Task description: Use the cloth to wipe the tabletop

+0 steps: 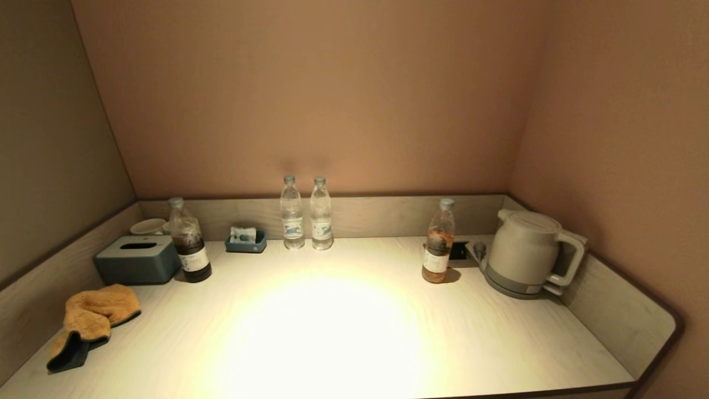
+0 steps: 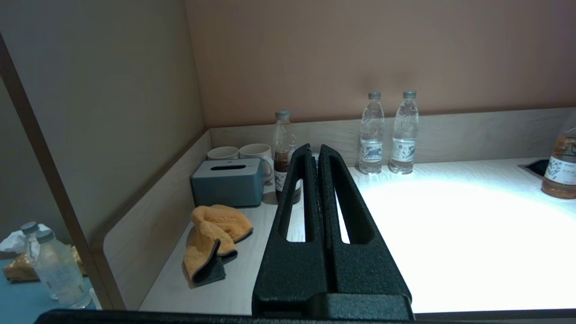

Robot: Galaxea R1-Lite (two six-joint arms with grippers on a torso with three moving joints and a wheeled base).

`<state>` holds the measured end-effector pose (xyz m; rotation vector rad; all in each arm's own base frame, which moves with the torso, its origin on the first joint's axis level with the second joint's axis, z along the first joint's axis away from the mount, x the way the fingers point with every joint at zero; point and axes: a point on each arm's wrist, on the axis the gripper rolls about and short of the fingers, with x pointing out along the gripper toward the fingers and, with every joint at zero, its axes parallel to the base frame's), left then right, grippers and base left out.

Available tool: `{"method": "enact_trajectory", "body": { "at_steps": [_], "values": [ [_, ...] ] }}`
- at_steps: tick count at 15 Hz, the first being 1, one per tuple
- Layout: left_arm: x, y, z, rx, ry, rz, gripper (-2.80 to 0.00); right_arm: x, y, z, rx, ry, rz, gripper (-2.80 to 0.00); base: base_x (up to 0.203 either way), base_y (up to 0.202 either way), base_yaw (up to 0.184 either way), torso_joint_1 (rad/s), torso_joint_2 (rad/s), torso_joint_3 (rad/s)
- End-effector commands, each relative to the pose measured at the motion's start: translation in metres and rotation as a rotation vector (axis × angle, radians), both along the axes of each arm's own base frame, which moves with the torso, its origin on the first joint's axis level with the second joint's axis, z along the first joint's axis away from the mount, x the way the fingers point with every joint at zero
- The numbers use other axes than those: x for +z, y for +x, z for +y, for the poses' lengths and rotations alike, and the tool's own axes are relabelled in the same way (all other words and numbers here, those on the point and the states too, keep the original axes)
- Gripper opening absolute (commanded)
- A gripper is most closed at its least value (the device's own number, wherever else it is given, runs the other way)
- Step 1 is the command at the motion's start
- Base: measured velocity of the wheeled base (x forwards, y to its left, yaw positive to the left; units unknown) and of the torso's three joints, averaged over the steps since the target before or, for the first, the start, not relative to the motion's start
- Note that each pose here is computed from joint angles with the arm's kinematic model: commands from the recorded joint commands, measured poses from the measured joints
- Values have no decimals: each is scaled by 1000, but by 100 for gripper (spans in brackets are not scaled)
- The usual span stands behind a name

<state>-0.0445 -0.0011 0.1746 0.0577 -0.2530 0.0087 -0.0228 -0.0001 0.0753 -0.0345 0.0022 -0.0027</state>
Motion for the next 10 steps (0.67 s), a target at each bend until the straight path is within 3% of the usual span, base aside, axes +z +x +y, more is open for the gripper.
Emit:
{"method": "enact_trajectory", "body": {
  "at_steps": [1,10],
  "values": [
    [-7,-6,0,-2,2,-33,-280,0,0,0,0,-1,-1,-280,0,0,0,0,0,0],
    [-57,10,0,18,48,10,-280,0,0,0,0,-1,-1,-280,0,0,0,0,0,0]
  ]
}}
